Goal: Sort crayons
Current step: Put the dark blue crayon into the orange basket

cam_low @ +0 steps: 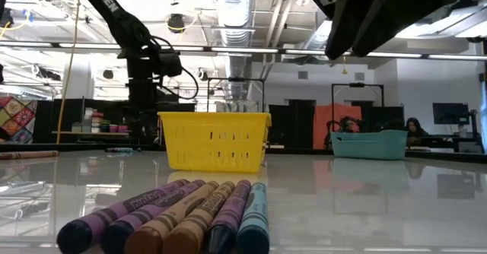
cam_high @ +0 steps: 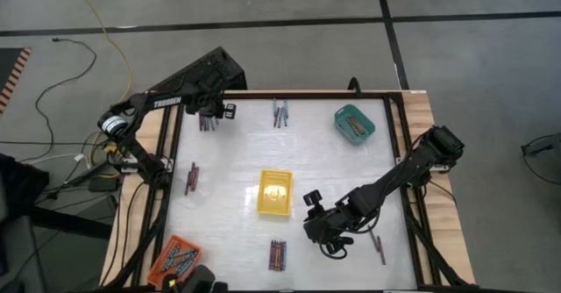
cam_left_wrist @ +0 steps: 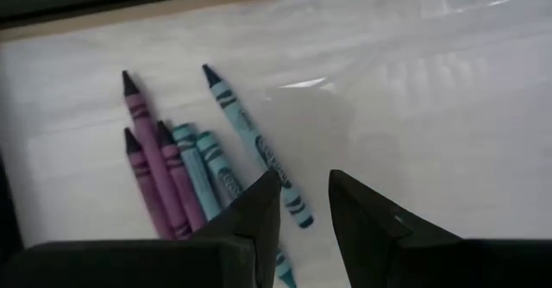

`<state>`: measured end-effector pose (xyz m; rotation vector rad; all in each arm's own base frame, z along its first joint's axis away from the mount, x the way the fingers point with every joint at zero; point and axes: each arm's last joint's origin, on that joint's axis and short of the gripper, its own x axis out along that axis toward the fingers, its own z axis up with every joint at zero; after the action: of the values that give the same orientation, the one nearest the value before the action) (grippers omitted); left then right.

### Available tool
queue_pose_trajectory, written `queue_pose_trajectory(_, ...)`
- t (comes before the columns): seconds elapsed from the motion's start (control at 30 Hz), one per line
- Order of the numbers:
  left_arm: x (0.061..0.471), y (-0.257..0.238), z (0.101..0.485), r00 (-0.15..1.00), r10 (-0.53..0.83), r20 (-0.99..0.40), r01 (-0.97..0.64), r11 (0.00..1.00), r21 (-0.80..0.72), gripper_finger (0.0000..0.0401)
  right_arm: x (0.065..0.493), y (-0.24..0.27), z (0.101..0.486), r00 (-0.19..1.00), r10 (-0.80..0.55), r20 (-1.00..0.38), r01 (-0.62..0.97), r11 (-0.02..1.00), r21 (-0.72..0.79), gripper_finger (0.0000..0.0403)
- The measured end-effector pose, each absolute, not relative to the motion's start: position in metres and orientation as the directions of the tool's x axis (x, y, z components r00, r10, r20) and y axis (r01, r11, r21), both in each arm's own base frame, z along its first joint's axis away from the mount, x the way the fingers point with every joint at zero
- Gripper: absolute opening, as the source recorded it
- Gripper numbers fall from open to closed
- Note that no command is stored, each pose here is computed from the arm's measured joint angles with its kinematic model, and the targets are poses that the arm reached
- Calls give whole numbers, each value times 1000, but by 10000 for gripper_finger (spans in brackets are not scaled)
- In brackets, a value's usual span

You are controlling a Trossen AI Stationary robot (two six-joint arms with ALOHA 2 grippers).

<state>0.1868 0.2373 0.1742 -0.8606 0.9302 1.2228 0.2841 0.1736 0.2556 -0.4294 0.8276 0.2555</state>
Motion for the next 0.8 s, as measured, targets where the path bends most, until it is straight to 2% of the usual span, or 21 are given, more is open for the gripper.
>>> queue_pose_trajectory(0.2,191,244,154,56,324,-944,-989,150,-7,91,284,174,256,654,59,-754,-389,881,-270,132)
queue_pose_trajectory(0.8,196,247,151,111,289,-951,-977,208,-51,91,284,174,255,648,58,-759,-415,863,-288,132)
